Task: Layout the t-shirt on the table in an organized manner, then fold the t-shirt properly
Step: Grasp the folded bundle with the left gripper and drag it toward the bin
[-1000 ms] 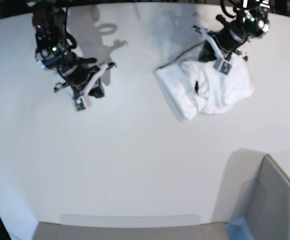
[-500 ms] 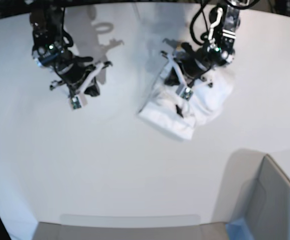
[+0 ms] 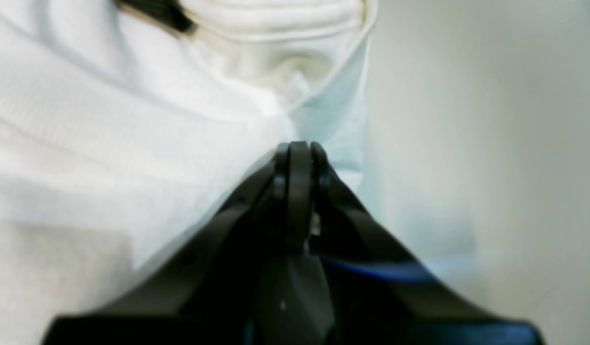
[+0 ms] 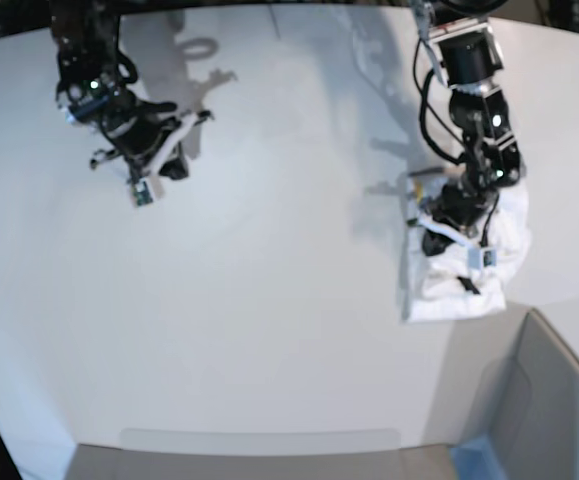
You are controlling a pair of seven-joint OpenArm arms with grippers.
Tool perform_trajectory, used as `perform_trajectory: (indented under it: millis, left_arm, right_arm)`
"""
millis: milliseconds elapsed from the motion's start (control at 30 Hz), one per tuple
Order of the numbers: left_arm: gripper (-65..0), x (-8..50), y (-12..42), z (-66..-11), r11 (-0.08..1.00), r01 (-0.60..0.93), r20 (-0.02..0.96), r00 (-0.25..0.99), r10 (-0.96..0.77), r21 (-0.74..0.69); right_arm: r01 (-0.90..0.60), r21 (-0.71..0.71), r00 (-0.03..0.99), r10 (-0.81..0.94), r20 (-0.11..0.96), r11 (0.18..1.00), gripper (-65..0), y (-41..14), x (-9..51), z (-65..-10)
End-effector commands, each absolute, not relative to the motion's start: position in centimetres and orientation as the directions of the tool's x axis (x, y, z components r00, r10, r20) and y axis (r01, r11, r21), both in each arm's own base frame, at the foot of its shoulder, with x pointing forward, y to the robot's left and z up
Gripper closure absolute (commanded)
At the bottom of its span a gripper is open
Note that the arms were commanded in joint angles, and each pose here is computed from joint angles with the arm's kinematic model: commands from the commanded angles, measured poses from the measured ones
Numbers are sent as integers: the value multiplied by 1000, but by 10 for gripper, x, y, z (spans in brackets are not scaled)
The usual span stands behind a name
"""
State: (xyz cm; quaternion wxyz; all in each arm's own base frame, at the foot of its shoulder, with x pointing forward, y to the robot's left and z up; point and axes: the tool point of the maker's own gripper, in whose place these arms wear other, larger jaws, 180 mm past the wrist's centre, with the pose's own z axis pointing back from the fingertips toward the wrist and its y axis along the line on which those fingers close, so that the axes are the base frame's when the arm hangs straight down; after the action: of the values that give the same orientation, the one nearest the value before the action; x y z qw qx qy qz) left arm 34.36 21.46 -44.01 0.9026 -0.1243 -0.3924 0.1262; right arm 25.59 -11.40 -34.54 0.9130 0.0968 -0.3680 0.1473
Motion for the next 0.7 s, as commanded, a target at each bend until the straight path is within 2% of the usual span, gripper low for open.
perform_trajectory:
  millis: [0,200,400,533,667]
  left_arm:
    - [0,326,231,-456,956,-162,617,734,284,-246]
    - [0,341,230,-413,979,-85,716,670,193,-185]
    - [0,354,229,-322,996,-21,873,481,84,-84]
    - [0,349,226,-289,999,-2,913,406,40,-43]
    - [0,340,224,-288,1000,4,914,405,25,-29]
  right_arm:
    - [-338,55,642,188,744,939,0,-116,265,-329]
    - [-328,49,639,183,747,943,0,-121,266,-327]
    - [-343,37,594,187,782,939,0,-117,270,-310]
    - [-343,39,523,156,838,939,0,-113,278,-297]
    - [-342,48,507,141,851,939,0,-112,274,-297]
